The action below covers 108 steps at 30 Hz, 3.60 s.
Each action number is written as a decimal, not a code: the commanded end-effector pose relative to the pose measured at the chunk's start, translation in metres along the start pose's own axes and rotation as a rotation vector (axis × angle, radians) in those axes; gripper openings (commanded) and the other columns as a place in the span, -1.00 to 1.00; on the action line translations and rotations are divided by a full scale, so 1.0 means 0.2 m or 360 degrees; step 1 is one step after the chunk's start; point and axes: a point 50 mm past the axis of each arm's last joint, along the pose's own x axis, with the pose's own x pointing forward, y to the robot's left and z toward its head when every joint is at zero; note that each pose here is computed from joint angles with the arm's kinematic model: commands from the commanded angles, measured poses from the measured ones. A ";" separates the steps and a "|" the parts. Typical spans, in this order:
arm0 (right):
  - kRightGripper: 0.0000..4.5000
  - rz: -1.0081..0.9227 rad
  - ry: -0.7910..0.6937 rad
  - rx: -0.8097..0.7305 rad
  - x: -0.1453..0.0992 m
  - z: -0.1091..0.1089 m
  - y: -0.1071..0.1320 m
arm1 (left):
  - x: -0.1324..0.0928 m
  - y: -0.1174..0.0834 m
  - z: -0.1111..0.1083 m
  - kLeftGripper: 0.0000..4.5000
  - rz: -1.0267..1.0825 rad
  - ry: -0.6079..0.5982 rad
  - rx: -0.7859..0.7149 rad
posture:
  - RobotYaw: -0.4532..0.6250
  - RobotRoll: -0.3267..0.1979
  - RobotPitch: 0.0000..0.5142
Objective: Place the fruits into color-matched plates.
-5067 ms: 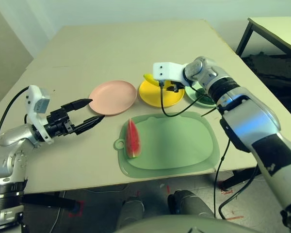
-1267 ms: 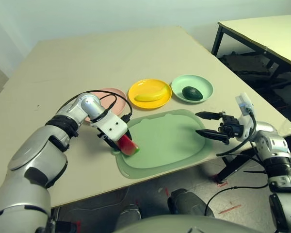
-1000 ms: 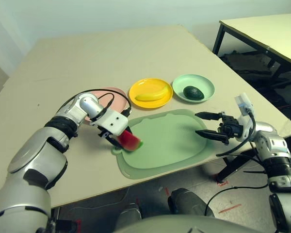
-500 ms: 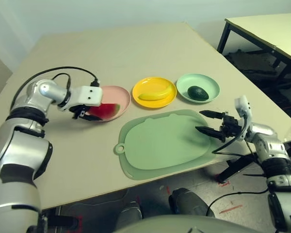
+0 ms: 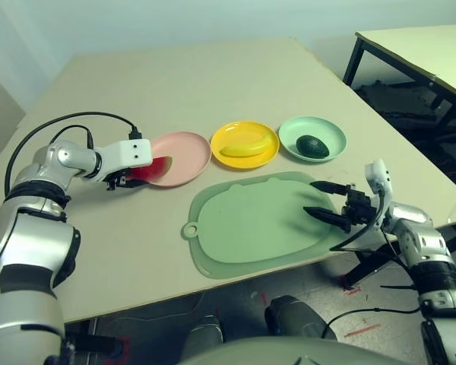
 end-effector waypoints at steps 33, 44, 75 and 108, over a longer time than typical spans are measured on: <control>1.00 0.0020 -0.0019 -0.0013 0.02 -0.01 0.04 | -0.07 0.14 0.08 -0.04 0.0080 -0.0009 -0.0057 | -0.66 0.25 -1.00; 1.00 -0.0019 -0.0005 0.0004 -0.04 -0.03 0.09 | 0.03 0.11 0.08 -0.04 0.0165 0.0078 -0.0045 | -0.74 0.25 -0.93; 1.00 -0.0485 -0.0155 -0.0036 -0.13 0.04 -0.02 | -0.19 0.11 -0.07 0.99 0.0499 -0.0379 -0.0549 | -0.62 0.25 -0.87; 1.00 -0.1727 -0.0275 -0.0163 -0.70 0.05 -0.29 | 0.02 -0.69 0.05 0.99 0.1128 -0.1026 -0.1797 | -0.36 0.25 -0.68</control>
